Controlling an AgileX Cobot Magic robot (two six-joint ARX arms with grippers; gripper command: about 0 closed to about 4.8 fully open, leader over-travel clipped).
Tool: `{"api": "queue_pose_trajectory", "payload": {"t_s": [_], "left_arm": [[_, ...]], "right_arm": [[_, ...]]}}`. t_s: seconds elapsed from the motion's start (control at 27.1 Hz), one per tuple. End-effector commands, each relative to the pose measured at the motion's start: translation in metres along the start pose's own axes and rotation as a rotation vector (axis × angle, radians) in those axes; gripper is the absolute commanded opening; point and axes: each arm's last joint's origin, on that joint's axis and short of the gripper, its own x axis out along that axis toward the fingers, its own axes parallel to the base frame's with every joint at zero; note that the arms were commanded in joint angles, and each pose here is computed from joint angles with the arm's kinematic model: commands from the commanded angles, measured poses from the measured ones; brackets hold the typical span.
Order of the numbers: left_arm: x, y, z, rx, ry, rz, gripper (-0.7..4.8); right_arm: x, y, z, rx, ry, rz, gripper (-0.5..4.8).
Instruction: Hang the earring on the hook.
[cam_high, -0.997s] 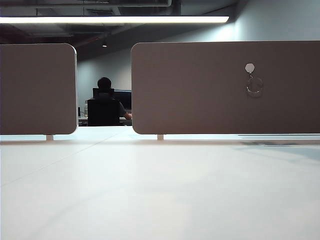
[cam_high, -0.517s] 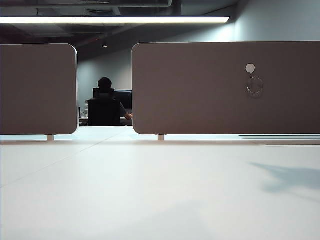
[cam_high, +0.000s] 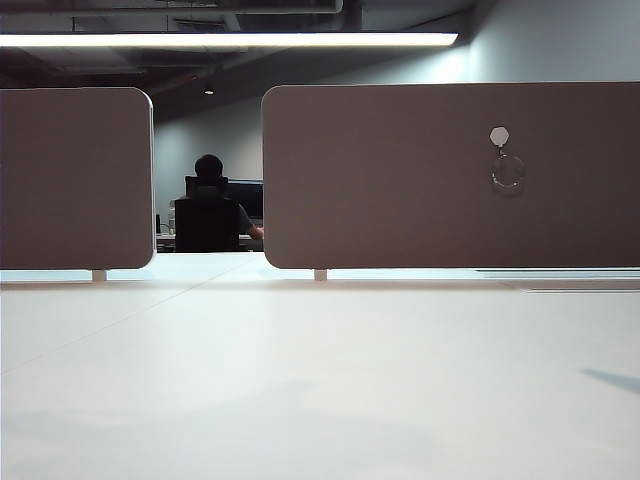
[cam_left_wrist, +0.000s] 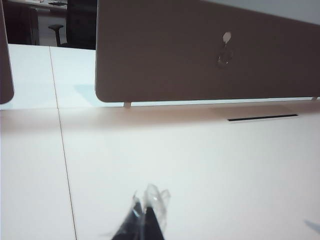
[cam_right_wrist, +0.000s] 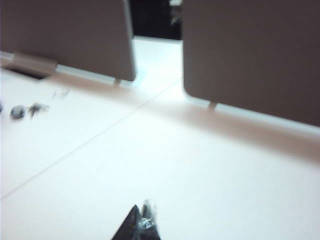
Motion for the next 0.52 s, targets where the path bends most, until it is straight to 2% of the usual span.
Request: {"api": "queue_pose_trajectory", "payload": {"t_s": [0.04,0.18,0.52], "left_arm": [[0.010,0.002,-0.016,-0.020,-0.005,-0.006,-0.05],[0.018,0.006,-0.042,-0.047,0.070,0.006,-0.05],[0.027,0.010,-0.077,-0.074,0.139,0.014,-0.05]], "right_arm": [[0.004,0.001,-0.032,0.010,-0.019,0.073,-0.08],[0.012,-0.001,-0.079,0.135,0.034,0.072,-0.08],[0.017,-0.001,-0.121,0.176,0.120,0.102,-0.08]]}}
